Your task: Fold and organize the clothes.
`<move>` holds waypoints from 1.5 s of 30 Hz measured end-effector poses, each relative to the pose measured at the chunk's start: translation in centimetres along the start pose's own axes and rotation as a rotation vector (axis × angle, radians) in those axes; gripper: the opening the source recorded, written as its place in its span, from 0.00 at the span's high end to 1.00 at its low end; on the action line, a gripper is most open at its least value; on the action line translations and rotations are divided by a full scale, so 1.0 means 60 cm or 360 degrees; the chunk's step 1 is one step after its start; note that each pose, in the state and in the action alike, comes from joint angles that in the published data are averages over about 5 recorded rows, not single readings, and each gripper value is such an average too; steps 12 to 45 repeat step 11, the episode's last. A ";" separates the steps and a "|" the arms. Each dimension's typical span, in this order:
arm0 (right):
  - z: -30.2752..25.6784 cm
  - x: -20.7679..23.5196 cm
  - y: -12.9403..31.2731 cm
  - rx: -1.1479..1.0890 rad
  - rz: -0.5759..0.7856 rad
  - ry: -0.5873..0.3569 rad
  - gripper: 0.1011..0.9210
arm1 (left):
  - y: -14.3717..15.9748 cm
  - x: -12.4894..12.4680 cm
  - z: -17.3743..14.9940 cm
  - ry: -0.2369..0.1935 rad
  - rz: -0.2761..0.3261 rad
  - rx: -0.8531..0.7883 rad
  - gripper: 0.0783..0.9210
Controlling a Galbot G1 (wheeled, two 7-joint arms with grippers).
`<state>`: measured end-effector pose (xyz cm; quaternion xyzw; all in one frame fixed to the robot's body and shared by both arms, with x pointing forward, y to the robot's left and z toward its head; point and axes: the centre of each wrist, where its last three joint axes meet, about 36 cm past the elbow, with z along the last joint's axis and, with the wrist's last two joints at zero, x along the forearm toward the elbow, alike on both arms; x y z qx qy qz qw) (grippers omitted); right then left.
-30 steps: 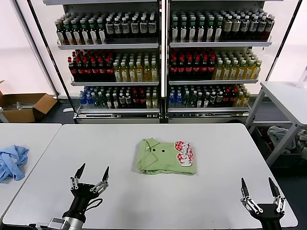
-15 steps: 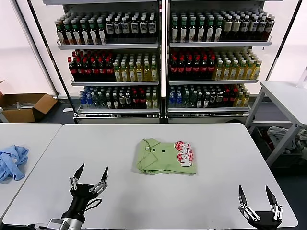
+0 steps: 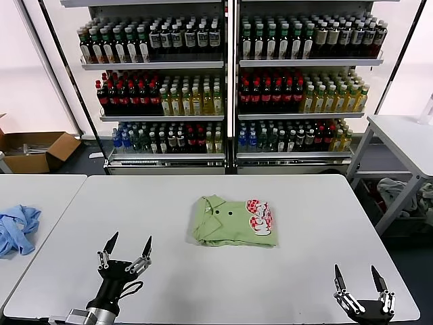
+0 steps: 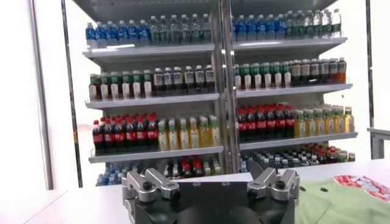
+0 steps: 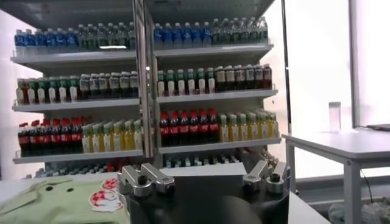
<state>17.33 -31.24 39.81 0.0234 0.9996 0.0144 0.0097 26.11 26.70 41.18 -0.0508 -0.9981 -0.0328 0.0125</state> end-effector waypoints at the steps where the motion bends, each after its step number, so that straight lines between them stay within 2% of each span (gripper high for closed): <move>1: 0.000 0.000 0.000 -0.0001 0.0001 0.0002 0.12 | 0.000 0.000 0.000 0.0000 0.0000 0.0000 0.12; 45: 0.000 -0.003 -0.001 -0.0010 -0.0012 0.0017 0.12 | 0.003 0.004 0.001 0.0010 -0.0005 -0.0007 0.12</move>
